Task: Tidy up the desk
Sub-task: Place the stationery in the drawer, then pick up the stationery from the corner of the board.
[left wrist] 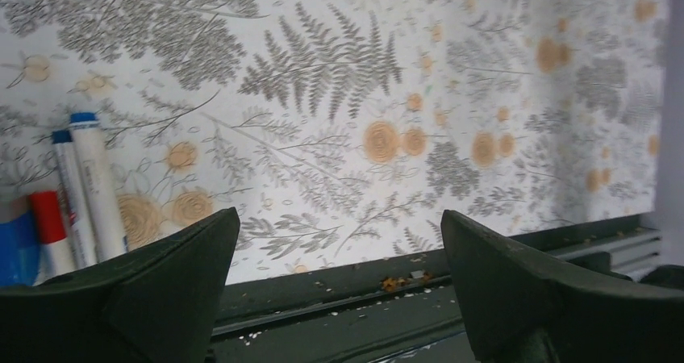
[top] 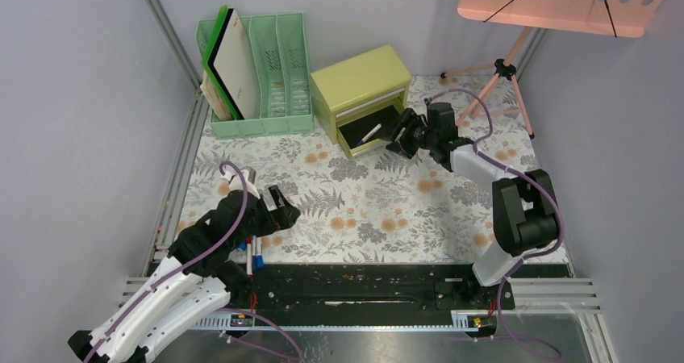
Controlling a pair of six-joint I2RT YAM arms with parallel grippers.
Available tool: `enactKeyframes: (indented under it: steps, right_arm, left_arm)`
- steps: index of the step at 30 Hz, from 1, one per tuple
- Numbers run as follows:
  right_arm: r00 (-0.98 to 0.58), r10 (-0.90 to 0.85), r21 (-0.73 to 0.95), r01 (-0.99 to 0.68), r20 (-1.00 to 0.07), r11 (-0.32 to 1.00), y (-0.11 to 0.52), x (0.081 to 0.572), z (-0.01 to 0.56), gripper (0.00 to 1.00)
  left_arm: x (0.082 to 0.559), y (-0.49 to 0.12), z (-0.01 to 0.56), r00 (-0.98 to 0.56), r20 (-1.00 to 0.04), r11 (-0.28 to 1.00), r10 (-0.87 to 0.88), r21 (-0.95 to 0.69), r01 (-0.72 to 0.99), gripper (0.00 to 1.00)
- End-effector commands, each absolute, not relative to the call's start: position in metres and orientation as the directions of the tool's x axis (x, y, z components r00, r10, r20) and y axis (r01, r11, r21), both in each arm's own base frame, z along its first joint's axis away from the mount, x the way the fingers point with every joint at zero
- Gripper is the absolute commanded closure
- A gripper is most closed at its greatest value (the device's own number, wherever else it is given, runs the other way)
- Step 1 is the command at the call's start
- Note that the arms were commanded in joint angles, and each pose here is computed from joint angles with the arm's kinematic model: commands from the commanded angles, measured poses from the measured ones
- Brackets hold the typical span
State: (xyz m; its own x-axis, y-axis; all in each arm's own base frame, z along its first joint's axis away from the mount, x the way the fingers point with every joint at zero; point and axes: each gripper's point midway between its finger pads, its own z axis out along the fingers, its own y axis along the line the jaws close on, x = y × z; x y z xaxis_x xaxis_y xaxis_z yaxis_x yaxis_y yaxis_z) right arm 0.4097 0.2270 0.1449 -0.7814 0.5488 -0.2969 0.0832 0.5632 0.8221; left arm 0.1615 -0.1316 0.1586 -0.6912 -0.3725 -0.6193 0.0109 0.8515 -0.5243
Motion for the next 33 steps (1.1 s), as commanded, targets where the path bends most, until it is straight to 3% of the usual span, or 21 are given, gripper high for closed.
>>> enactKeyframes:
  steps: [1, 21, 29, 33]
  right_arm:
    - [-0.797, 0.510, 0.831, 0.018, -0.323, 0.555, 0.224, 0.383, 0.148, 0.35]
    - [-0.861, 0.441, 0.792, 0.077, -0.253, 0.605, 0.194, 0.263, 0.087, 0.35]
    - [-0.885, 0.402, 0.757, 0.094, -0.234, 0.647, 0.183, 0.229, 0.065, 0.35]
    - [-0.888, 0.405, 0.750, 0.112, -0.219, 0.651, 0.179, 0.217, 0.058, 0.36]
  left_arm:
    - [0.165, -0.118, 0.144, -0.703, -0.611, 0.894, -0.365, -0.441, -0.080, 0.01]
    - [0.170, -0.086, 0.079, -0.801, -0.515, 0.948, -0.304, -0.078, -0.310, 0.01]
    - [0.180, -0.077, 0.059, -0.818, -0.466, 0.936, -0.336, -0.072, -0.344, 0.04]
    - [0.185, -0.076, 0.054, -0.822, -0.457, 0.936, -0.339, -0.077, -0.343, 0.10]
